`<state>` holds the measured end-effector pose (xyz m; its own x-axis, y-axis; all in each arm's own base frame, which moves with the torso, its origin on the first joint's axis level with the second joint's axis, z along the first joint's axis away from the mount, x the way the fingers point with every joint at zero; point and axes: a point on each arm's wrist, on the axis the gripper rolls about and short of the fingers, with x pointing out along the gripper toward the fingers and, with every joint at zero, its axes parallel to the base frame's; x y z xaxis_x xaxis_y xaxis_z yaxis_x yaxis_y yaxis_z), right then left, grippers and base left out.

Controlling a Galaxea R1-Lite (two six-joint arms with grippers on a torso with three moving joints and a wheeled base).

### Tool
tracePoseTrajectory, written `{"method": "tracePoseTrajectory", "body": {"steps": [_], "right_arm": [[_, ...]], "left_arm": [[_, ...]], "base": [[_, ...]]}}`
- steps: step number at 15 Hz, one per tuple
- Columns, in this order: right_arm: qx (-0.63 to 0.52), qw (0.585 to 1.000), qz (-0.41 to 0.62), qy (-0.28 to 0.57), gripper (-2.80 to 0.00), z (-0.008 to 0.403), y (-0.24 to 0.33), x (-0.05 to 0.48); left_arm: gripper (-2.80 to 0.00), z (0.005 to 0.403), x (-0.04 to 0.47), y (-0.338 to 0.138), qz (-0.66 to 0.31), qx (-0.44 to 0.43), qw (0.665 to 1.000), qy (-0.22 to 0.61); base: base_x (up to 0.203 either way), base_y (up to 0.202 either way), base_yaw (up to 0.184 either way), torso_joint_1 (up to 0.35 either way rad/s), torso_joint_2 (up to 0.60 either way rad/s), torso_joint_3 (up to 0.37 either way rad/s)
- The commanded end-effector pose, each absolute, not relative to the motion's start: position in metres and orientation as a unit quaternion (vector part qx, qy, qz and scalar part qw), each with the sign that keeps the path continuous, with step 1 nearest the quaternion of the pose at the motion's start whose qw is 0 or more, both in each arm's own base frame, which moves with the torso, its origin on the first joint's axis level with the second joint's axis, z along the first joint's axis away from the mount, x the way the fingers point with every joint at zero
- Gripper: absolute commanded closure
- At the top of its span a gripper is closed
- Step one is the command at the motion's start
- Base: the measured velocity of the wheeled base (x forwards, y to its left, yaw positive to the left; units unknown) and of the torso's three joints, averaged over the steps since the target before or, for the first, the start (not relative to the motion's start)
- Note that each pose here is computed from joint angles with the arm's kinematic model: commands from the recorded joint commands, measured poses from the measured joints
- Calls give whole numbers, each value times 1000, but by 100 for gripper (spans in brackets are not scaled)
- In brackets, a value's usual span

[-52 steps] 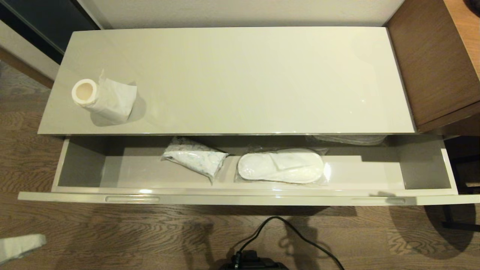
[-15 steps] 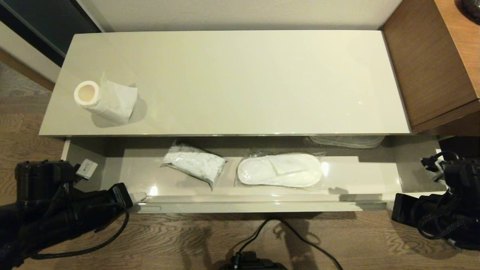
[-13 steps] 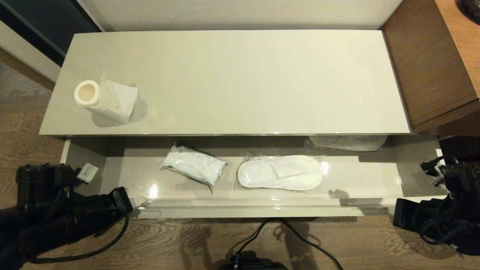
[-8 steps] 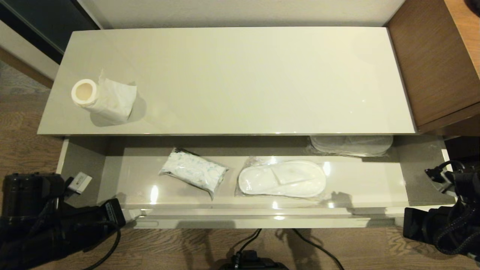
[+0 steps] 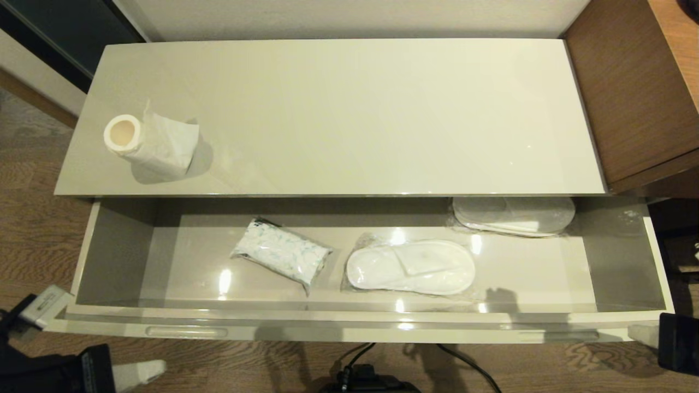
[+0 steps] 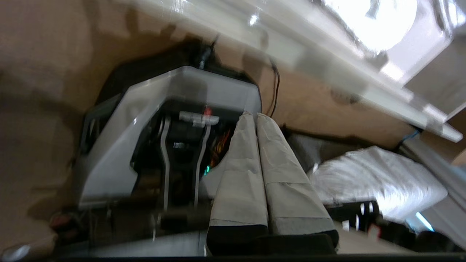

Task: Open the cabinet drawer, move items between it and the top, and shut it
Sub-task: Put the roll paper in the drawer

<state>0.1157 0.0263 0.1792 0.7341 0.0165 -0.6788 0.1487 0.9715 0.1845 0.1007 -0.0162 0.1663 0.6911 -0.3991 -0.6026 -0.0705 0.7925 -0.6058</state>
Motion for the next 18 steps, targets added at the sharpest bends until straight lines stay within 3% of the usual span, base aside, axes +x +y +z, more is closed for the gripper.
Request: {"method": "tracePoseTrajectory", "body": {"steps": [1,14,18], "right_arm": [[123,934,-31,333,0,197,21,97],[134,948,-25,286,0,238,20,93],[80,960,0,268,0,248,14,70]], "left_arm": [[0,188,75,-14,-108,-309,879,347],[0,232,77,-11,-92,-304,895,313],[0,256,60,-9,-80,-253,921,285]], "base": [[0,0,0,0,0,0],[0,0,0,0,0,0],[0,0,0,0,0,0]]}}
